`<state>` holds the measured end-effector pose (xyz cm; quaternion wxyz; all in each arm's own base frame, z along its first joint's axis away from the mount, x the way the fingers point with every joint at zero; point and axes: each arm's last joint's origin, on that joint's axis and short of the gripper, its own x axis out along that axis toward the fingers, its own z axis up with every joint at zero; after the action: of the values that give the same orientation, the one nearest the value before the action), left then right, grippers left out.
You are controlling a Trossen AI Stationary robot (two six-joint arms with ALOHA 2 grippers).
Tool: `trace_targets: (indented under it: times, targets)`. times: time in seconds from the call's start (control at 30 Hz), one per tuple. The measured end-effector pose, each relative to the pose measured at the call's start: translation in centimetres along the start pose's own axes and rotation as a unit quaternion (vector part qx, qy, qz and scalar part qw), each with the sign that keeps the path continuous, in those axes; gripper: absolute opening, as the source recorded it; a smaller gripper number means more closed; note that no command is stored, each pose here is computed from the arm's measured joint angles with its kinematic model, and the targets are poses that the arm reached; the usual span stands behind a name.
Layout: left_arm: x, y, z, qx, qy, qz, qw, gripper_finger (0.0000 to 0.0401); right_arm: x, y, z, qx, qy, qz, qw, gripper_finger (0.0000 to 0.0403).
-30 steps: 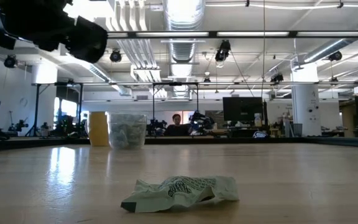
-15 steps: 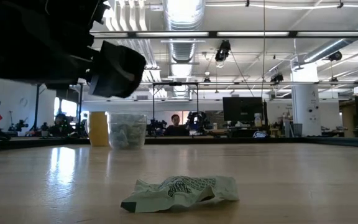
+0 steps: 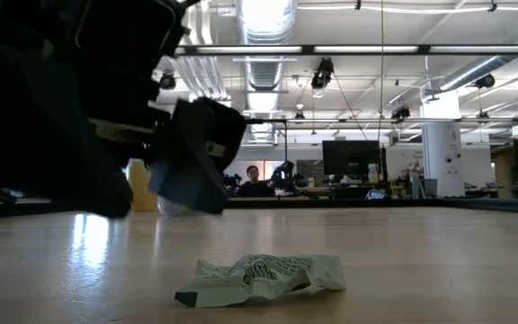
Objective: Pick and place Stevia / Truvia into bins
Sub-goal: Put the stevia packet into the transparent container
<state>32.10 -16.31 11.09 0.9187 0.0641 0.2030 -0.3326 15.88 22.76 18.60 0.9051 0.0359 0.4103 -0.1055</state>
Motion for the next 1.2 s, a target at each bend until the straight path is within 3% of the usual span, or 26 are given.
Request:
trace_targets:
  times: [0.63, 0.97, 1.07, 1.2]
  targets:
    - [2.3, 0.6, -0.4, -0.002, 0.008, 0.011, 1.0, 0.018, 0.1, 0.1, -0.1, 0.003, -0.002, 0.006, 1.0, 0.0018]
    - [3.4, 1.2, -0.8, -0.015, 0.008, -0.012, 1.0, 0.0179, 0.1, 0.1, -0.1, 0.004, -0.003, 0.008, 1.0, 0.0018]
    - [3.4, 1.4, -0.8, -0.017, 0.01, -0.011, 1.0, 0.0166, 0.1, 0.1, -0.2, 0.004, -0.003, 0.008, 1.0, 0.0018]
    - [3.3, 1.6, -0.9, -0.02, 0.016, -0.007, 1.0, 0.0119, 0.1, 0.1, -0.2, 0.004, -0.003, 0.008, 1.0, 0.0018]
